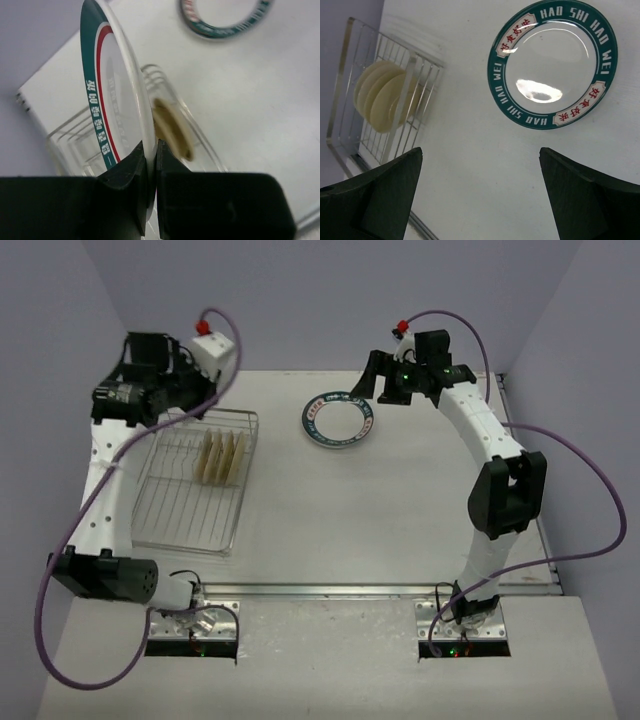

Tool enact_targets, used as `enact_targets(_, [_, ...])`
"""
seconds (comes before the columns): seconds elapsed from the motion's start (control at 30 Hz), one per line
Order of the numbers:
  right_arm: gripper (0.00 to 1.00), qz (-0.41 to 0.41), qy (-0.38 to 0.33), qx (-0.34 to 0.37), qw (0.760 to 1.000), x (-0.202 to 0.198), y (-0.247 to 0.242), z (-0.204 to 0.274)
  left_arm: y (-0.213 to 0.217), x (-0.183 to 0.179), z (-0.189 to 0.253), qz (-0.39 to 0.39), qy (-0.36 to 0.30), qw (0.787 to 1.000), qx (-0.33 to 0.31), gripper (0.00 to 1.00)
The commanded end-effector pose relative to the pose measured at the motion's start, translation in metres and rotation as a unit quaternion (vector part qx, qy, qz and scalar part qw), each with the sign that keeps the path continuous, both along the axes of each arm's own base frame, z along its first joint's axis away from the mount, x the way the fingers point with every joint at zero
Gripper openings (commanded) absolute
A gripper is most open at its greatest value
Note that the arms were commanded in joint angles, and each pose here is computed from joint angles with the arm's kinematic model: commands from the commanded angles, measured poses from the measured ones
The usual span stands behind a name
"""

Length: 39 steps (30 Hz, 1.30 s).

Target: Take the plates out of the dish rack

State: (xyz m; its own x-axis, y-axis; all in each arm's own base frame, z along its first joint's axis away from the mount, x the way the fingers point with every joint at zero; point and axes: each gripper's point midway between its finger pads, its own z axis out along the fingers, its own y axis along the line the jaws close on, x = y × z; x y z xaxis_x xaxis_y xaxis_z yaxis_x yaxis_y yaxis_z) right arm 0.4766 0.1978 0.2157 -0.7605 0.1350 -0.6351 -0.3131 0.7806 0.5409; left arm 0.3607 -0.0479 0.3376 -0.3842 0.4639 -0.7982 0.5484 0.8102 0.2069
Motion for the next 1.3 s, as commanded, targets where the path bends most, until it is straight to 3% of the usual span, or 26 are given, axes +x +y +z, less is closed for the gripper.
enact_targets(0.0, [0.99, 0.05, -0.026, 0.093, 0.994, -0.02, 0.024, 0.061, -0.021, -0.027, -0.002, -0.087, -0.138, 0.966, 0.2, 0.0])
enact_targets(0.07, [0.99, 0.085, 0.002, 0.138, 0.987, -0.034, 0.036, 0.064, -0.029, -0.041, -0.031, -0.146, -0.162, 0.932, 0.289, 0.0])
enact_targets(0.1, [0.99, 0.082, 0.006, 0.144, 0.986, -0.034, 0.037, 0.066, -0.036, -0.043, -0.05, -0.163, -0.152, 0.929, 0.293, 0.0])
enact_targets(0.2, [0.99, 0.102, 0.068, 0.196, 0.973, -0.048, 0.049, 0.057, -0.043, -0.062, -0.067, -0.239, -0.212, 0.874, 0.366, 0.0])
enact_targets(0.27, [0.98, 0.106, 0.099, 0.214, 0.966, -0.057, 0.053, 0.045, -0.05, -0.068, -0.069, -0.264, -0.244, 0.853, 0.378, 0.0])
enact_targets(0.33, [0.97, 0.112, 0.103, 0.208, 0.966, -0.065, 0.061, 0.036, -0.065, -0.078, -0.082, -0.311, -0.273, 0.822, 0.391, 0.0])
enact_targets(0.43, [0.94, 0.129, 0.1, 0.162, 0.973, -0.076, 0.076, 0.016, -0.08, -0.085, -0.092, -0.345, -0.297, 0.791, 0.41, 0.0])
enact_targets(0.67, [0.84, 0.165, 0.123, 0.122, 0.971, -0.103, 0.106, -0.013, -0.1, -0.089, -0.092, -0.379, -0.329, 0.751, 0.429, 0.0])
enact_targets(0.77, [0.75, 0.178, 0.12, 0.115, 0.97, -0.109, 0.115, -0.016, -0.103, -0.089, -0.094, -0.386, -0.335, 0.734, 0.448, 0.0])
enact_targets(0.87, [0.67, 0.187, 0.122, 0.106, 0.969, -0.114, 0.123, -0.021, -0.109, -0.089, -0.09, -0.388, -0.351, 0.724, 0.45, 0.0])
enact_targets(0.93, [0.56, 0.195, 0.129, 0.104, 0.967, -0.118, 0.127, -0.026, -0.112, -0.089, -0.088, -0.389, -0.357, 0.721, 0.45, 0.0])
enact_targets(1.0, [0.31, 0.199, 0.132, 0.105, 0.965, -0.119, 0.128, -0.027, -0.114, -0.088, -0.087, -0.388, -0.359, 0.717, 0.454, 0.0])
enact_targets(1.1, [0.03, 0.192, 0.13, 0.1, 0.968, -0.116, 0.127, -0.027, -0.114, -0.087, -0.085, -0.38, -0.362, 0.72, 0.453, 0.03])
enact_targets(1.2, [0.0, 0.182, 0.125, 0.102, 0.97, -0.109, 0.123, -0.022, -0.112, -0.086, -0.081, -0.361, -0.362, 0.738, 0.44, 0.24])
enact_targets(1.23, [0.0, 0.175, 0.124, 0.105, 0.971, -0.103, 0.12, -0.021, -0.111, -0.085, -0.08, -0.351, -0.361, 0.746, 0.435, 0.35])
enact_targets(1.27, [0.0, 0.167, 0.124, 0.108, 0.972, -0.096, 0.115, -0.019, -0.11, -0.083, -0.076, -0.337, -0.363, 0.756, 0.429, 0.56])
